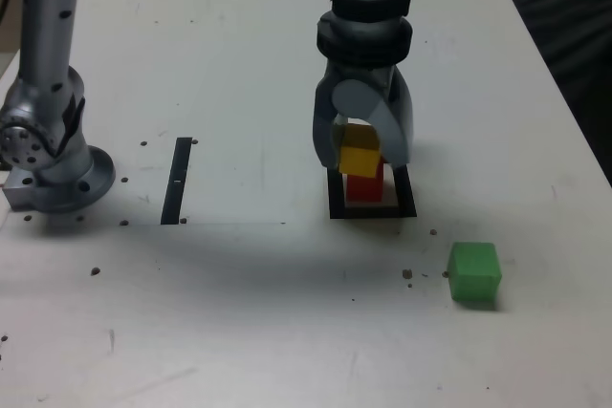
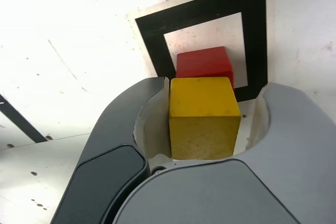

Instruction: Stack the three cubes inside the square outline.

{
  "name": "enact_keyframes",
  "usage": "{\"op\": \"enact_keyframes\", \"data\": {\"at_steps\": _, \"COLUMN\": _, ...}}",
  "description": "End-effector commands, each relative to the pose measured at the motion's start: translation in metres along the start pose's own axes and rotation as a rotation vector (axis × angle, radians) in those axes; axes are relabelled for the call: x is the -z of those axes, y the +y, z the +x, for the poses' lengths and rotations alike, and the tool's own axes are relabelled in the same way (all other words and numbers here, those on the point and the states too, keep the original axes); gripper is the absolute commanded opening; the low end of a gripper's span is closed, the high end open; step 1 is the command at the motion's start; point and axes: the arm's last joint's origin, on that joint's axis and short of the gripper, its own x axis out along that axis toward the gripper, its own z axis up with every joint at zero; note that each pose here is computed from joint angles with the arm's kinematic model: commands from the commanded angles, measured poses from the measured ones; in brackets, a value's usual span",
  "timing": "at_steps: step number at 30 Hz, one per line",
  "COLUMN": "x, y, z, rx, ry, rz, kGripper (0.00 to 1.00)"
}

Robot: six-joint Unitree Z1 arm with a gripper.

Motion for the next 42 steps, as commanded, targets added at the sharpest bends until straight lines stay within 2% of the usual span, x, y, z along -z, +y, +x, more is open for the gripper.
{"op": "enact_keyframes", "data": {"at_steps": 1, "x": 0.000, "y": 0.000, "z": -0.002, "rx": -0.003, "ry": -0.012, "rz": 0.002, "kGripper": 0.99}}
{"op": "enact_keyframes", "data": {"at_steps": 5, "x": 0.001, "y": 0.000, "z": -0.006, "rx": -0.012, "ry": -0.029, "rz": 0.004, "kGripper": 0.99}}
{"op": "enact_keyframes", "data": {"at_steps": 15, "x": 0.021, "y": -0.005, "z": -0.016, "rx": -0.021, "ry": -0.041, "rz": -0.004, "kGripper": 1.00}}
{"op": "enact_keyframes", "data": {"at_steps": 19, "x": 0.029, "y": -0.013, "z": -0.027, "rx": -0.055, "ry": -0.069, "rz": 0.003, "kGripper": 1.00}}
{"op": "enact_keyframes", "data": {"at_steps": 23, "x": 0.028, "y": -0.026, "z": -0.044, "rx": -0.114, "ry": -0.096, "rz": 0.035, "kGripper": 1.00}}
{"op": "enact_keyframes", "data": {"at_steps": 27, "x": 0.022, "y": -0.039, "z": -0.056, "rx": -0.162, "ry": -0.082, "rz": 0.079, "kGripper": 1.00}}
{"op": "enact_keyframes", "data": {"at_steps": 31, "x": 0.008, "y": -0.053, "z": -0.063, "rx": -0.188, "ry": -0.062, "rz": 0.140, "kGripper": 1.00}}
{"op": "enact_keyframes", "data": {"at_steps": 42, "x": -0.043, "y": -0.091, "z": -0.052, "rx": -0.190, "ry": -0.043, "rz": 0.256, "kGripper": 1.00}}
